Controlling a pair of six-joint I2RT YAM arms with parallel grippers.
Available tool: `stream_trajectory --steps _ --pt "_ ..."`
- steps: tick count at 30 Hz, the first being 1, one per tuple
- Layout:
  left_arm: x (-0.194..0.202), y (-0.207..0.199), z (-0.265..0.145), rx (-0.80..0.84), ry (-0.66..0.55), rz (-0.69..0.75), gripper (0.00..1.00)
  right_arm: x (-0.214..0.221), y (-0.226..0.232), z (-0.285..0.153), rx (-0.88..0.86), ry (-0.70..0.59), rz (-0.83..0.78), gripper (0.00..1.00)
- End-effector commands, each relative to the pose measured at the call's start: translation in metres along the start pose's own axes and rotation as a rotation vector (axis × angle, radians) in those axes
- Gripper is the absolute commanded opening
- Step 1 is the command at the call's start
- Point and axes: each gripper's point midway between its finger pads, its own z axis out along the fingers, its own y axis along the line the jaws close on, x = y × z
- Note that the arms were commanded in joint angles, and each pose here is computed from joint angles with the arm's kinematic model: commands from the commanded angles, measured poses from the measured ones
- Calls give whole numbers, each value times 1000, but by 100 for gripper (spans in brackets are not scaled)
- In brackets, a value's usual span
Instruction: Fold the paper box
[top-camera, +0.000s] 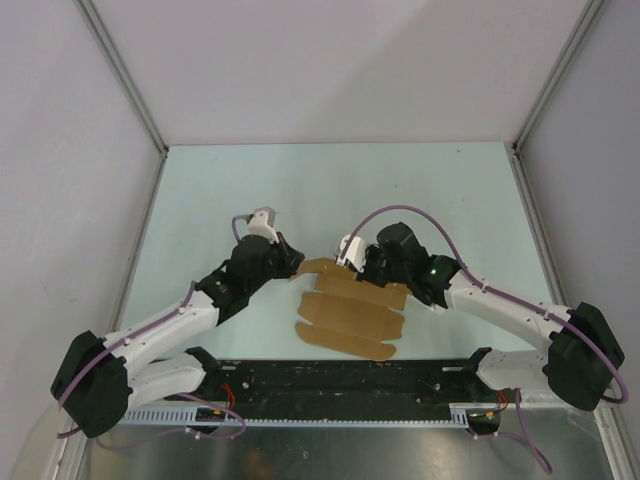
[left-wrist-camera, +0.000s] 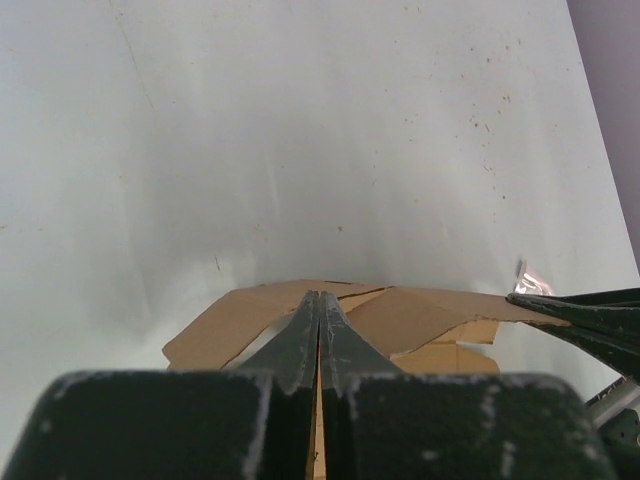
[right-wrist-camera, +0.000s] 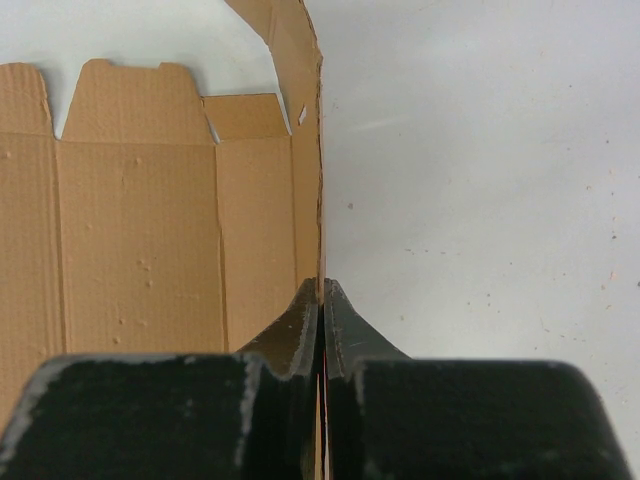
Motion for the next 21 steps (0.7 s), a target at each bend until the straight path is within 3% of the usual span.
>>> stream_trajectory --steps 1,21 --pt "-15 -22 4 84 -25 10 0 -11 -2 -1 13 -41 3 0" --pt "13 -49 0 224 59 31 0 -11 -3 2 26 -35 12 0"
